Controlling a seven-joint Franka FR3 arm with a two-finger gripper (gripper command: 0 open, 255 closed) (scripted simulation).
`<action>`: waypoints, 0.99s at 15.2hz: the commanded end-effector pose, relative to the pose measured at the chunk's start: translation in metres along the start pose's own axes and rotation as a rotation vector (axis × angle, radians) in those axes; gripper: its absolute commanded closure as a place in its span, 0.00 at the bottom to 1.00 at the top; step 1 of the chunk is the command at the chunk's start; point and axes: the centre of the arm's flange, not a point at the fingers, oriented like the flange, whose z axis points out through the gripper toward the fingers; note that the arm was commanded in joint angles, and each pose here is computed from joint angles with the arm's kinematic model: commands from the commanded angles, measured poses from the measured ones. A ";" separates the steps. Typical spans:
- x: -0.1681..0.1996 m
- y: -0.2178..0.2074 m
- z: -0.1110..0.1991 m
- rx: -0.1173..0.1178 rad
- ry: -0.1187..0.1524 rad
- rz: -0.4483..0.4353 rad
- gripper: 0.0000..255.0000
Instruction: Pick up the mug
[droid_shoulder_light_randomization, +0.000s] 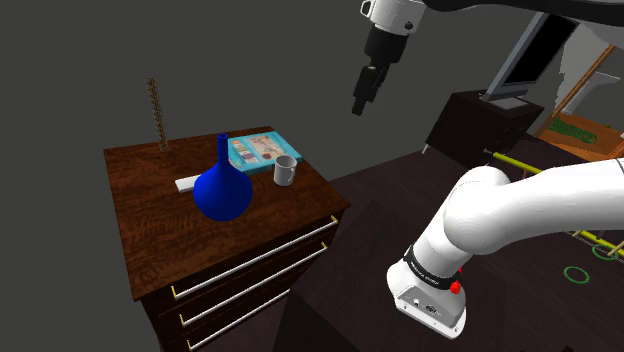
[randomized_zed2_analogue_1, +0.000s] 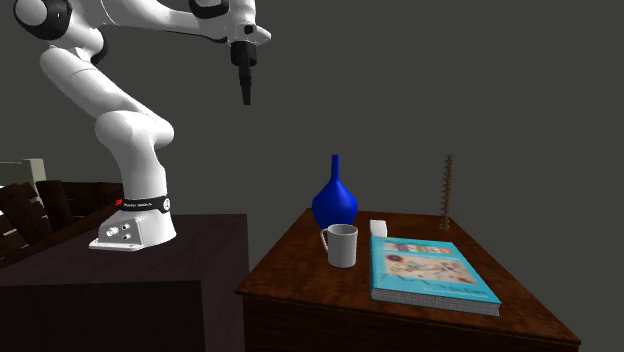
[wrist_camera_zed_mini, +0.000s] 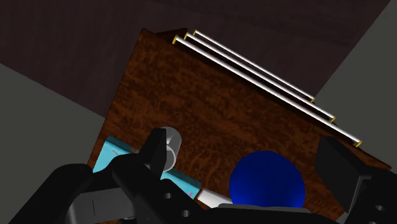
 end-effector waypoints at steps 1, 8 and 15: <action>0.000 0.000 0.000 0.000 0.000 0.000 0.00; 0.044 0.040 0.072 0.025 0.008 0.008 0.00; 0.088 0.079 0.145 0.050 0.016 0.017 0.00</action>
